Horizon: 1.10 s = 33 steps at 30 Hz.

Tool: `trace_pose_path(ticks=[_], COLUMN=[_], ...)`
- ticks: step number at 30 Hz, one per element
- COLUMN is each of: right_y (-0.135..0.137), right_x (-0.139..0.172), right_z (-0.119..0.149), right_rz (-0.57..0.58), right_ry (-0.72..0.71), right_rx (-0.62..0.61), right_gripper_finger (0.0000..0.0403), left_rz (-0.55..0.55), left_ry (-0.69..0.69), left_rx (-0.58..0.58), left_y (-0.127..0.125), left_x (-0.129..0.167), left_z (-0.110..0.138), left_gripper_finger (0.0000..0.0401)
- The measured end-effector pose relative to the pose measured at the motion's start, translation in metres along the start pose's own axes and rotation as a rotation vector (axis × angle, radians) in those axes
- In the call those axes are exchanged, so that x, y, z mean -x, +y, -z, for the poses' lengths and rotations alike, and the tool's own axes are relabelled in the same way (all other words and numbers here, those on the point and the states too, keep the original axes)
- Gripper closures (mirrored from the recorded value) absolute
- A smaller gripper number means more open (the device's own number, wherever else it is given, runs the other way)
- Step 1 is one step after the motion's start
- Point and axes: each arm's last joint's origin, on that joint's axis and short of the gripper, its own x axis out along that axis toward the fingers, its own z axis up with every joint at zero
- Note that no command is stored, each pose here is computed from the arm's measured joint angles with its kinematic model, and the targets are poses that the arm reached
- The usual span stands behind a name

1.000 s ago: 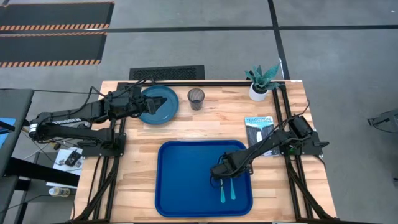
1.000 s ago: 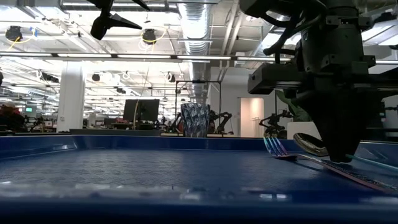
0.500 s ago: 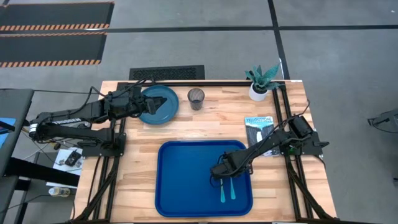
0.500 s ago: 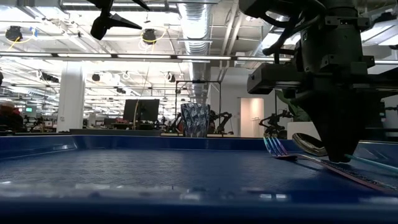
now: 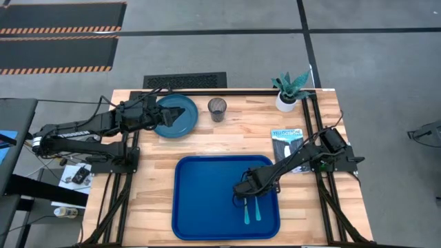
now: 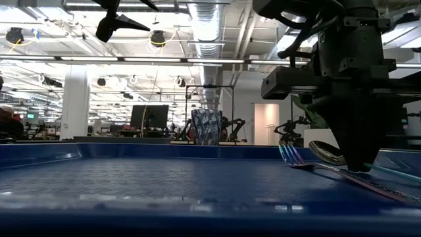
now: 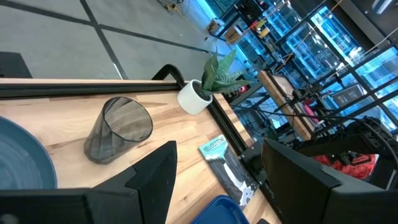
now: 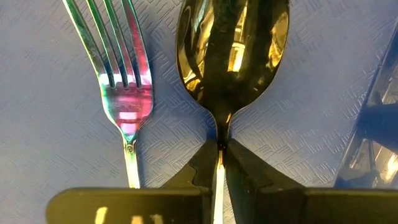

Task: Pick and place plate/cup/fork/spoon on tray
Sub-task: Put the blue spoon on the blue tray to the right of the purple fork, then put the blue cup to the top left of the blue tray

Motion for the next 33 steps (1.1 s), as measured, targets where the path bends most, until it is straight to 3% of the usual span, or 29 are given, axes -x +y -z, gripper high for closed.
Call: trace_pose_path(ticks=[19, 33], right_y=[0.0024, 0.0016], right_x=[0.0, 0.0], right_z=[0.0009, 0.0024], right_rz=[-0.024, -0.017], right_ry=[0.01, 0.023], right_rx=[-0.007, -0.023], right_gripper_finger=[0.0351, 0.0277], left_rz=[0.0, 0.0], left_ry=[0.0, 0.0], left_rx=[-0.001, -0.001], left_y=[0.0, 0.0], left_x=[0.0, -0.0001], left_z=[0.0, 0.0], left_gripper_finger=[0.0179, 0.0179])
